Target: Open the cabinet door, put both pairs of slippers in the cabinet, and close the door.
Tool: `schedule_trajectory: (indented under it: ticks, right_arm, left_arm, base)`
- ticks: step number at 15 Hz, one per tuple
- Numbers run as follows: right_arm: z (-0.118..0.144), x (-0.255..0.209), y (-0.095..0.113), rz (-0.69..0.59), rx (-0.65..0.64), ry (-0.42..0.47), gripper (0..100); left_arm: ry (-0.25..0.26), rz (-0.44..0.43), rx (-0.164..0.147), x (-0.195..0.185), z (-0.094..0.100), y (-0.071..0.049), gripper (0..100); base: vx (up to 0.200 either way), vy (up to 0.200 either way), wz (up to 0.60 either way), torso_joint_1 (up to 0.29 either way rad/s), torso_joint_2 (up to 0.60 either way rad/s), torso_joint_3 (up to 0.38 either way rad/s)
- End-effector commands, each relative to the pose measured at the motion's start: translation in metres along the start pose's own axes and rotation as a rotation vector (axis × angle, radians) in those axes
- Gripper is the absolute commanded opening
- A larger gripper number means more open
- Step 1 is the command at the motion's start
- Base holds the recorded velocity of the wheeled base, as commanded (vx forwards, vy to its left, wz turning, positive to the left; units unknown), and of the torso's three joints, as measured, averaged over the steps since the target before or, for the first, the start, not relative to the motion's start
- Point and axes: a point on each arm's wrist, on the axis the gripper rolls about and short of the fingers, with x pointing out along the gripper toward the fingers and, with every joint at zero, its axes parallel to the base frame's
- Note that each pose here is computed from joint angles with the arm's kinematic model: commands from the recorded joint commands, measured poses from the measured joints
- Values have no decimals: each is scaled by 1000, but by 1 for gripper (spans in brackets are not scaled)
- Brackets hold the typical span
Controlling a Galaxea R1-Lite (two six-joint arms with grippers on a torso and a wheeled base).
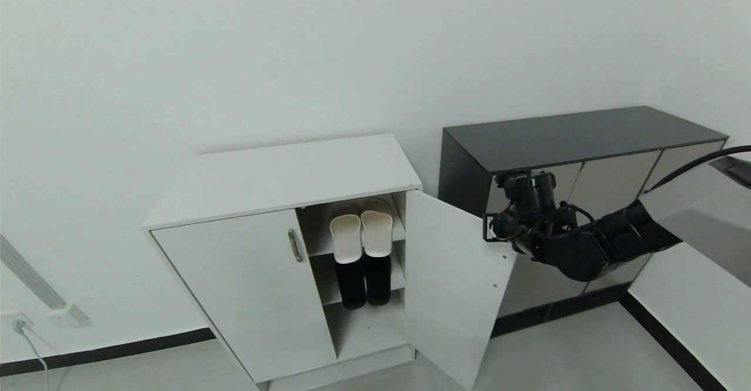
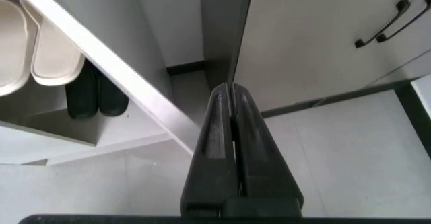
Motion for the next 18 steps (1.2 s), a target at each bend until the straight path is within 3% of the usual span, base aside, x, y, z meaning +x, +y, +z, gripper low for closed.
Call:
schedule_trajectory:
  ticks: [1,5,7,13,18]
  right_arm:
    - [2,-14,8,29,-9,-5,0]
    - [-14,-58,43,142,-53,27,0]
    - [-14,-79,55,189,-49,-7,0]
    - [-23,-91,36,255,-76,-84,0]
    - [-29,-89,39,265,-87,-83,0]
  left_arm:
    - [0,0,0,0,0,0,0]
    - [0,0,0,0,0,0,0]
    - [0,0,0,0,0,0,0]
    - [0,0,0,0,0,0,0]
    - [1,0,0,0,0,0,0]
  base:
    - [0,0,0,0,0,0]
    - [0,0,0,0,0,0]
    - [0,0,0,0,0,0]
    - [0,0,0,0,0,0]
    - [0,0,0,0,0,0]
